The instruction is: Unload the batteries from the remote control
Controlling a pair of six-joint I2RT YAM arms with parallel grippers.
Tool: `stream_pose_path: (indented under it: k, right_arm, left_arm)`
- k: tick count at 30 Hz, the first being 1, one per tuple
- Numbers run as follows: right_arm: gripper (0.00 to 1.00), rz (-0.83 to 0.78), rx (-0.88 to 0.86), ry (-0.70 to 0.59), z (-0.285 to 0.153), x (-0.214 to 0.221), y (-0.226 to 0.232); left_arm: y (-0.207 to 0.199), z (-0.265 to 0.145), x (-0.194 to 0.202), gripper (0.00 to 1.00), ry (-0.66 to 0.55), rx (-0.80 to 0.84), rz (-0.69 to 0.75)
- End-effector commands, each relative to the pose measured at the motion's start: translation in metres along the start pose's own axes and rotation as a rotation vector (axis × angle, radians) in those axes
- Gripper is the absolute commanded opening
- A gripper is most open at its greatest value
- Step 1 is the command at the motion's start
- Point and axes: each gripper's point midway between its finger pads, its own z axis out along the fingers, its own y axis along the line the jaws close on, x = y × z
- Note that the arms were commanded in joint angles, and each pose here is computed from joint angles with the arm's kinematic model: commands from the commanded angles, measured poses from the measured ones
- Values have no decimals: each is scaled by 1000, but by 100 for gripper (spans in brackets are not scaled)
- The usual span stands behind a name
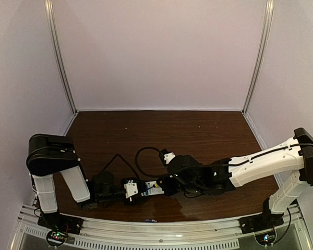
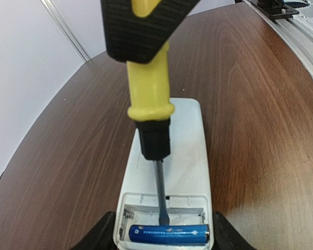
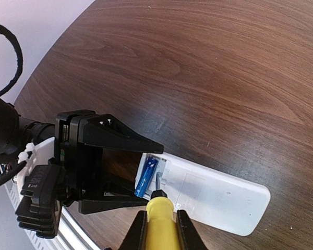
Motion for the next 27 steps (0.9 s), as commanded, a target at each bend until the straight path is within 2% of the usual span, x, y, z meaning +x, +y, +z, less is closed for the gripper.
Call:
stream_pose_path:
  k: [1,18,27]
  right_arm:
    - [0,-46,184,1,0,8,-41]
    - [0,-86,131,-54,14,1,-9]
    - [0,-91,59,-73,2,-3,11]
  left_arm:
    - [28,-13,-70,0,-292,-123,75]
    - [28,-13,-70,0,-292,-124,77]
    - [28,-13,-70,0,-293,-124,77]
